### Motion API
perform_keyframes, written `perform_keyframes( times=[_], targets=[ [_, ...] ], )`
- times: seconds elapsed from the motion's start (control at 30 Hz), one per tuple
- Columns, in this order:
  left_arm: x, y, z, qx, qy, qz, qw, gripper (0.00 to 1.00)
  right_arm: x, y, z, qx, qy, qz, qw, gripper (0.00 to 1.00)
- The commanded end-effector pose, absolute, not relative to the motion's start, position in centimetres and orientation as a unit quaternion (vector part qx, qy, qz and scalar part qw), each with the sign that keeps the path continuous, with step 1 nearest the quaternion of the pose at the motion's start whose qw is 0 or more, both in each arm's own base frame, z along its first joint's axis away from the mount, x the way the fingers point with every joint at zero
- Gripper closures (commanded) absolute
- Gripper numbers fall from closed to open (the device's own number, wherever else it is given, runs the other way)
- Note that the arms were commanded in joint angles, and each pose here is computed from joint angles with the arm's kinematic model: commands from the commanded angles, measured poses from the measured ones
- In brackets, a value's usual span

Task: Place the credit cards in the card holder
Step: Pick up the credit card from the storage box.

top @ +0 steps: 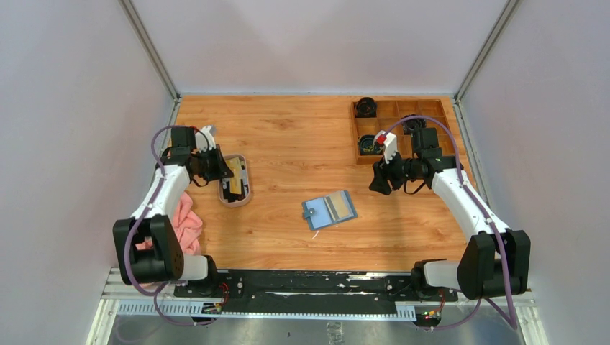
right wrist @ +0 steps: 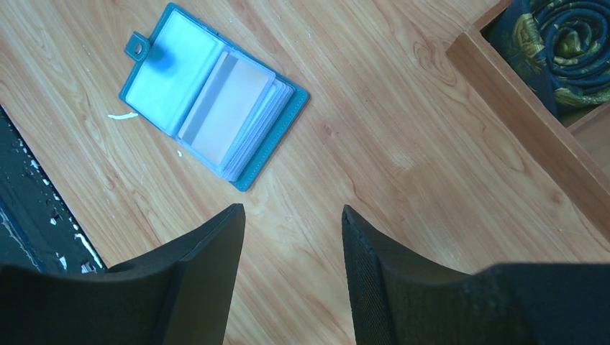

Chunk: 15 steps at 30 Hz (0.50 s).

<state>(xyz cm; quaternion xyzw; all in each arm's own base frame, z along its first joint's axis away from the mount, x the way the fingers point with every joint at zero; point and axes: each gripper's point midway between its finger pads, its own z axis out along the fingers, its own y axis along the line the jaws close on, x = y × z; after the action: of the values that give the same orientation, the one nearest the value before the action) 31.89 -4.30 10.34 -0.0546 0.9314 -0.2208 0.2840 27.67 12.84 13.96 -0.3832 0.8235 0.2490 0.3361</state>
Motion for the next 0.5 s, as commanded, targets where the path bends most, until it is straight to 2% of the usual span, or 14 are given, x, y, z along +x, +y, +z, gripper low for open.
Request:
perform_keyframes(
  times=[0.0,0.2,0.47],
  targets=[
    [31.4,-4.2,12.7,-0.039,0.921,-0.212,0.325,1.00,26.9,13.8,14.9,-0.394,0.810,0.270,0.340,0.44],
    [30.3,-6.0,16.6,-0.016,0.888,-0.258,0.381,1.00,26.2,14.5,15.7,-0.405,0.793,0.289,0.351,0.44],
    [27.9,-10.1,21.9,0.009,0.807,-0.379,0.453,1.00,24.9,15.7,17.0,-0.420,0.763,0.330,0.363,0.44]
  ],
)
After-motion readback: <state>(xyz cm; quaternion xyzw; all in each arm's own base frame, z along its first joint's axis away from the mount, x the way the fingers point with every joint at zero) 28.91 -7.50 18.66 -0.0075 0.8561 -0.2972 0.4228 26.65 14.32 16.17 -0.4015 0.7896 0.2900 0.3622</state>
